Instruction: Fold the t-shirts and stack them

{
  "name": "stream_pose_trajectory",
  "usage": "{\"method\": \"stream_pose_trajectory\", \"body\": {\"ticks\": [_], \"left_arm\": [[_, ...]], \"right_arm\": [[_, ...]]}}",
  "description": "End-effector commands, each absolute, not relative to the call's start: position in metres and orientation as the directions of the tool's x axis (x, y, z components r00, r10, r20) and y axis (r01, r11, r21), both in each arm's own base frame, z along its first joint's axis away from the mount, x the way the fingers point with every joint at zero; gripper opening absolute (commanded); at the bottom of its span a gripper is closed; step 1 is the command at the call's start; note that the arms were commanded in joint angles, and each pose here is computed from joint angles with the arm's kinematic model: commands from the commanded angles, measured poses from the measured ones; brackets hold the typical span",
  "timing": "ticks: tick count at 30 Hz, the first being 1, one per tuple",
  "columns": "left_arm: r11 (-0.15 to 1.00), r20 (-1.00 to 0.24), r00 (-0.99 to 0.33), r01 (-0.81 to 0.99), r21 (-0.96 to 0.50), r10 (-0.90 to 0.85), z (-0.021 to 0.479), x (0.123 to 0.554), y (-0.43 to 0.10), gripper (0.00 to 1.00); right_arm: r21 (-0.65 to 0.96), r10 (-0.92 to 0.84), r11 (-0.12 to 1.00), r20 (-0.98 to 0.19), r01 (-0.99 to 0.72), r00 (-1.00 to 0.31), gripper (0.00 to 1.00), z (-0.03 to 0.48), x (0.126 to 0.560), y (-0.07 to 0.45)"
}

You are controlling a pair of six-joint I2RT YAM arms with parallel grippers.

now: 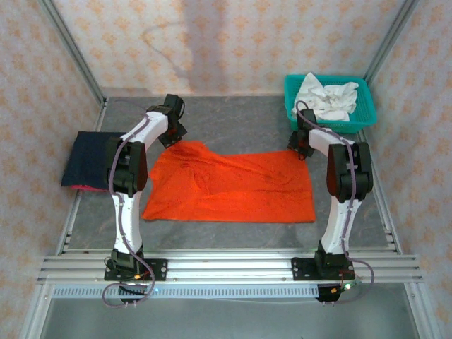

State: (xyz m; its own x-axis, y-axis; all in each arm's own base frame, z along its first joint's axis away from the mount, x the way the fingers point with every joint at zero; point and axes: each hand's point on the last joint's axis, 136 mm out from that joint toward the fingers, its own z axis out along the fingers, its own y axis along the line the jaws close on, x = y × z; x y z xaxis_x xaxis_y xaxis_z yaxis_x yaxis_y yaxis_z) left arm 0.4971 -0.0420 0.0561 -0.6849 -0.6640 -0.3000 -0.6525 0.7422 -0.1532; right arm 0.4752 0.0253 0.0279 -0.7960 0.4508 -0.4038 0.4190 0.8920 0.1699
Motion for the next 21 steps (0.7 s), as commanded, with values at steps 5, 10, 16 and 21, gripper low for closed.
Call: {"method": "stream_pose_trajectory", "body": {"ticks": [5, 10, 16, 21], "left_arm": [[0.735, -0.287, -0.683, -0.664, -0.138, -0.671, 0.051, 0.498, -0.037, 0.00], [0.738, -0.291, -0.684, -0.659, -0.144, -0.669, 0.054, 0.500, -0.038, 0.00], [0.745, -0.326, -0.677, -0.648, -0.162, -0.660, 0.075, 0.513, -0.036, 0.00], [0.746, -0.350, -0.665, -0.635, -0.200, -0.660, 0.095, 0.526, -0.039, 0.00]], "right_arm": [[0.123, 0.457, 0.887, -0.374, 0.445, -0.807, 0.12, 0.021, 0.465, 0.020], [0.122, 0.446, 0.892, -0.396, 0.436, -0.803, 0.00, 0.034, 0.468, 0.019], [0.176, 0.447, 0.892, -0.483, 0.416, -0.753, 0.00, 0.070, 0.474, 0.019], [0.203, 0.453, 0.888, -0.539, 0.413, -0.710, 0.00, 0.093, 0.472, 0.016]]}}
